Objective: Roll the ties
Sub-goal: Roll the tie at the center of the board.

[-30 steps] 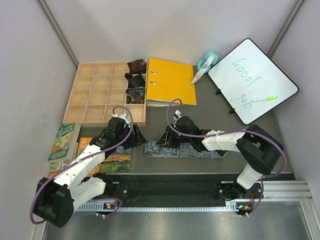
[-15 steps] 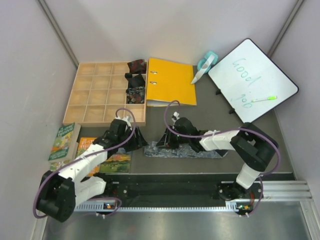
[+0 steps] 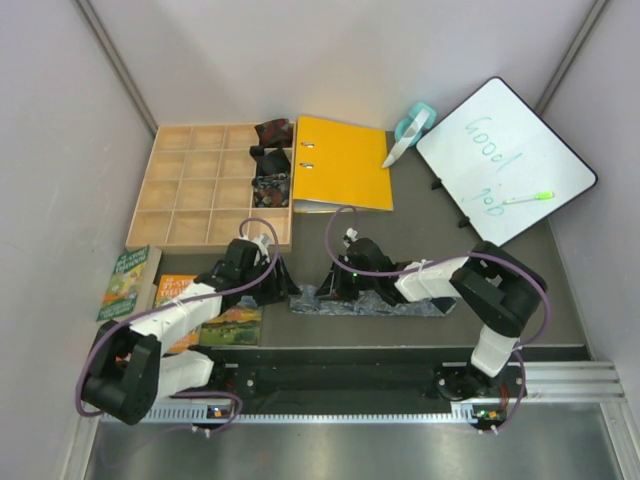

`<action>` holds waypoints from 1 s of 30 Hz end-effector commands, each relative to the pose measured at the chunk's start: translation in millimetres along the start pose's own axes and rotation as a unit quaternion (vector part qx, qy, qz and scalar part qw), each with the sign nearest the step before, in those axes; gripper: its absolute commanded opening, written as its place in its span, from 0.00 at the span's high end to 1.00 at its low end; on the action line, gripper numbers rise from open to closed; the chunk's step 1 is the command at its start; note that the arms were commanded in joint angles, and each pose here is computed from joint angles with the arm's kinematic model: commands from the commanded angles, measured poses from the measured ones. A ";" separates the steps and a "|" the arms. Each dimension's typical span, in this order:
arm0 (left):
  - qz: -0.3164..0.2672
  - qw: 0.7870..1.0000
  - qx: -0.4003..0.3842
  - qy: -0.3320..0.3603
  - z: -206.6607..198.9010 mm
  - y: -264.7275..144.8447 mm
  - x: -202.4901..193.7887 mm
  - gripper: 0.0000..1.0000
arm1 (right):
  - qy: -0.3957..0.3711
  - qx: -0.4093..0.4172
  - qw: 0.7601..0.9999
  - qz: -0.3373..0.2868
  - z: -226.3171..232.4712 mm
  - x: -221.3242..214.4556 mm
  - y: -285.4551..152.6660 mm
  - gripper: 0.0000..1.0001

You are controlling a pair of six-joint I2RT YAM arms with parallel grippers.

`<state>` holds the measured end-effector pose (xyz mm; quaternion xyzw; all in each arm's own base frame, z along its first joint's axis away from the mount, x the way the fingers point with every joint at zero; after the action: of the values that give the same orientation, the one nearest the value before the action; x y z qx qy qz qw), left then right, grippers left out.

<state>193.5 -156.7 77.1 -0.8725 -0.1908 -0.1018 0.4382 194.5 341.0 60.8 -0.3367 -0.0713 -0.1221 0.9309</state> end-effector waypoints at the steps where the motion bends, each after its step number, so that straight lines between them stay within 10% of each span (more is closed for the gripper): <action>1: -0.007 0.999 -0.030 0.016 -3.9 6.6 3.3 0.42 | -0.025 0.000 1.000 -0.012 4.0 2.2 8.0 0.78; 24: 0.003 0.998 -0.065 -0.011 -7.3 27.2 0.2 0.73 | -0.026 -0.011 1.000 -0.005 -5.2 0.2 15.0 0.80; 30: -0.001 0.999 0.048 0.003 2.0 8.1 7.9 0.77 | -0.032 -0.011 0.999 -0.003 0.6 2.4 12.4 0.79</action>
<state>198.6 -170.9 61.5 -0.8873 -0.1812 -0.0826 0.4160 197.1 343.1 55.9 -0.3394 -0.0779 -0.1200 0.9297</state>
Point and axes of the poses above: each gripper's point midway between its finger pads, its own y axis out along the fingers, its own z axis along the line the jaws close on, x = y × z, the point moved 4 cm from there along -y, back along the fingers, and after that the axes turned 1 degree about y, right-handed, at the moved point
